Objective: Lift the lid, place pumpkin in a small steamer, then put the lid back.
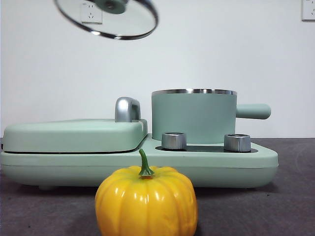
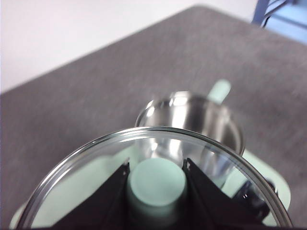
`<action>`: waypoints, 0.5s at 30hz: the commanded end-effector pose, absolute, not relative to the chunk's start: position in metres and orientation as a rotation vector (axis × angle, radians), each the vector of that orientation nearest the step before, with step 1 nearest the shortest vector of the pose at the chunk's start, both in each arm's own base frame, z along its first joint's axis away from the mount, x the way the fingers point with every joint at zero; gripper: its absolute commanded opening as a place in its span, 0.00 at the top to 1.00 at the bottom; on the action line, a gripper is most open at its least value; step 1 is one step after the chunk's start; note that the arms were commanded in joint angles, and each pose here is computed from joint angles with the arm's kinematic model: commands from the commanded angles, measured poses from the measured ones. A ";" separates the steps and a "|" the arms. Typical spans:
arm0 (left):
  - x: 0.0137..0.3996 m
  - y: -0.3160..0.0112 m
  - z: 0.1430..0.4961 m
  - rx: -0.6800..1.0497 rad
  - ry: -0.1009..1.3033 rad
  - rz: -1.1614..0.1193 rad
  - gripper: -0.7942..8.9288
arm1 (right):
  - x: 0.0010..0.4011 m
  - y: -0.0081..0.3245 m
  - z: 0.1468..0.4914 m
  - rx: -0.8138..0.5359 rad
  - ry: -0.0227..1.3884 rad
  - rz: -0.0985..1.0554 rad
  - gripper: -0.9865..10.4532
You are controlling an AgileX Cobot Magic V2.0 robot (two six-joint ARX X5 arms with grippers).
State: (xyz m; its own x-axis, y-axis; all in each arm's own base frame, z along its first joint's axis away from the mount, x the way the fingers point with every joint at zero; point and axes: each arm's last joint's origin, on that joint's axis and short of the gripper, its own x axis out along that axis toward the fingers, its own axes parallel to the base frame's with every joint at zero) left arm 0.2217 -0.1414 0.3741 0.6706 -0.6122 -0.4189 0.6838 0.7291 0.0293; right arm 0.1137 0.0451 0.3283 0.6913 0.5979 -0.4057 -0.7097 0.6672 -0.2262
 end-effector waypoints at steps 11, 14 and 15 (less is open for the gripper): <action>0.205 -0.109 0.399 0.226 0.315 -0.626 0.91 | 0.130 0.097 0.304 -0.381 0.553 1.074 0.57; 0.206 -0.108 0.399 0.230 0.316 -0.619 0.91 | 0.132 0.116 0.294 -0.418 0.607 1.158 0.53; 0.206 -0.107 0.399 0.230 0.317 -0.617 0.91 | 0.133 0.121 0.291 -0.432 0.623 1.182 0.53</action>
State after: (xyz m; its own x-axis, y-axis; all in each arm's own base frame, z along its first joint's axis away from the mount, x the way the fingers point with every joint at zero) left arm 0.2056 -0.1062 0.3906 0.7565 -0.5187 -0.3983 0.5961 0.7974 0.0936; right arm 0.1318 0.1152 0.2885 0.2625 0.7100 -0.6534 -0.9368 0.3499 0.0039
